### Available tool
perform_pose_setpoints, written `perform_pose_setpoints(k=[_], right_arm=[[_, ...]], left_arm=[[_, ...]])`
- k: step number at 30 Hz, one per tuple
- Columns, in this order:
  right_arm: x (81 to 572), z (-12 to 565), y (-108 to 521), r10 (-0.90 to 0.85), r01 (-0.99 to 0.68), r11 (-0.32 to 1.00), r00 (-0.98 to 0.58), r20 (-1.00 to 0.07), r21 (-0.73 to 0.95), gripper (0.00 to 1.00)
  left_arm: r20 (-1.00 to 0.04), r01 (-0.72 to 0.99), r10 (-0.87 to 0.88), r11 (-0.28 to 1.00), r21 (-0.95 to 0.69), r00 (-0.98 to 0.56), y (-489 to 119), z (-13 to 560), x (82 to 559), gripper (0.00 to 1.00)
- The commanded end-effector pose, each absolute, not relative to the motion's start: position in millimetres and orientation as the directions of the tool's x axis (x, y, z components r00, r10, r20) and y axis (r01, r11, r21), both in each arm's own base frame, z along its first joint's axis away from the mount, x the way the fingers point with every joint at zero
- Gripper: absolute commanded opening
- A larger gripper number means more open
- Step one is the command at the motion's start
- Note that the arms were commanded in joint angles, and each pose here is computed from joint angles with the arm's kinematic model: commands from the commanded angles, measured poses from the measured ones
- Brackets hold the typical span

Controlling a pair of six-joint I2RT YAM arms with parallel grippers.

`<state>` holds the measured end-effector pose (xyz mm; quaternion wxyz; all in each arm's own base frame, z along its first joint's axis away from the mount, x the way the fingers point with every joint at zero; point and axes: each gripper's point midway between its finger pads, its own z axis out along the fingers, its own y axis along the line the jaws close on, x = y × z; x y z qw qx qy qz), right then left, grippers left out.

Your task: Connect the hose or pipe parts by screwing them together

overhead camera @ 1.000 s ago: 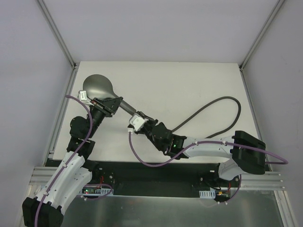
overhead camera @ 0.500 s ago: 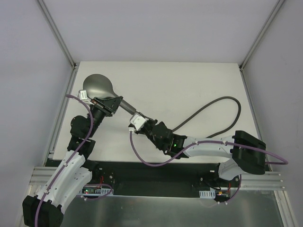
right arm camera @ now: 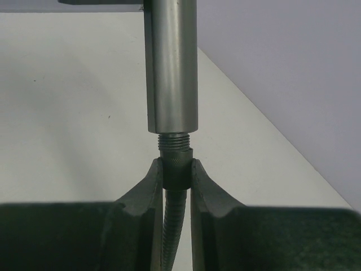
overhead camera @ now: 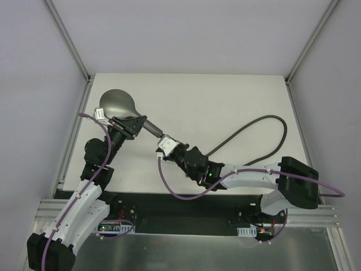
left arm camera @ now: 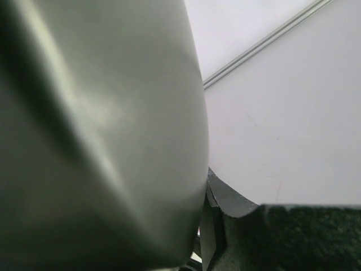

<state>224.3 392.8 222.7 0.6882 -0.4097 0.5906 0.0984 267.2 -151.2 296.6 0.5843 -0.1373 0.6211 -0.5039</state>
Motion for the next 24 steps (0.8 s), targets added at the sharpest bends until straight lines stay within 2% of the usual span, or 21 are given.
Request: perform_pose_setpoints(k=[1, 24], right_arm=[[221.4, 280.1, 391.4, -0.147, -0.612, 0.721, 0.323, -0.935, -0.324, 0.01], [214.9, 280.1, 405.4, -0.137, -0.667, 0.67, 0.32, -0.937, -0.326, 0.01]], left_arm=[[-0.606, 0.501, -0.746, 0.426, -0.753, -0.276, -159.8, 311.0, 255.3, 0.0], [-0.607, 0.514, -0.73, 0.407, -0.755, -0.314, -168.6, 303.3, 255.3, 0.0]])
